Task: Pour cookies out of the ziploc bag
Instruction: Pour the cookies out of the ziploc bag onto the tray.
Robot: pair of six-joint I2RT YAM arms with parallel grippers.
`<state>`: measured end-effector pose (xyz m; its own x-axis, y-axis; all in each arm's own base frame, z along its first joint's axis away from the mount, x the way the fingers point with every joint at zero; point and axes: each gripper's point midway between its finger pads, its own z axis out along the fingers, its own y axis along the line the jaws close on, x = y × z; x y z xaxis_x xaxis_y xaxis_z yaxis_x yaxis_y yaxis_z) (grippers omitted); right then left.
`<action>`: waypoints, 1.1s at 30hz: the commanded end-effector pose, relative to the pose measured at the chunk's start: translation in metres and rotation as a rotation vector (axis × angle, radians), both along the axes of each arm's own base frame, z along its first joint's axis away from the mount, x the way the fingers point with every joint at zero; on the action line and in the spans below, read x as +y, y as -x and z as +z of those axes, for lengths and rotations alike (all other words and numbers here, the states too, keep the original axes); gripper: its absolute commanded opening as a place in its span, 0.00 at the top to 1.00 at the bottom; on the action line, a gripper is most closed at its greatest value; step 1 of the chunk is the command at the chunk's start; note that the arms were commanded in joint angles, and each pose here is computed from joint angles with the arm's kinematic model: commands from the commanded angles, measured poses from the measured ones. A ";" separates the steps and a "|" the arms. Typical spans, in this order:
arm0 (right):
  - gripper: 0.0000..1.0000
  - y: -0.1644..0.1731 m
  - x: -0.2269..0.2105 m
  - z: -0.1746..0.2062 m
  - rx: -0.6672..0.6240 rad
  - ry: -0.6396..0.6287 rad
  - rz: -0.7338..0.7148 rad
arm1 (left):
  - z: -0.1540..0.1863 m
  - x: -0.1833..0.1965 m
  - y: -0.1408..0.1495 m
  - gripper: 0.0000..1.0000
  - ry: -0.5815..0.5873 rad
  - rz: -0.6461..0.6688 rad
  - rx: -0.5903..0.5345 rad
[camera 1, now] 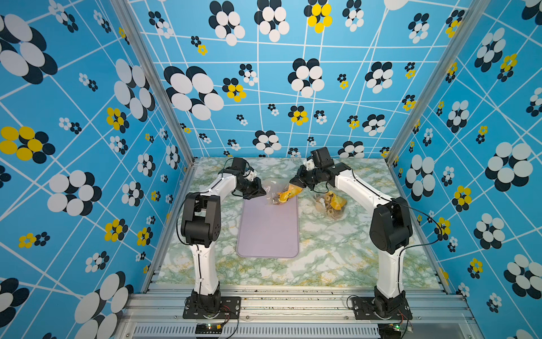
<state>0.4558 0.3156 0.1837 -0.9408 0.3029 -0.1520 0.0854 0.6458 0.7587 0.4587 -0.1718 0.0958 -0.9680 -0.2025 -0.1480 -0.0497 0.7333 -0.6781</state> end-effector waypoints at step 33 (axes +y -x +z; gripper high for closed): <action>1.00 0.009 -0.007 -0.033 0.024 0.084 0.054 | 0.003 0.014 -0.006 0.36 0.076 0.059 -0.031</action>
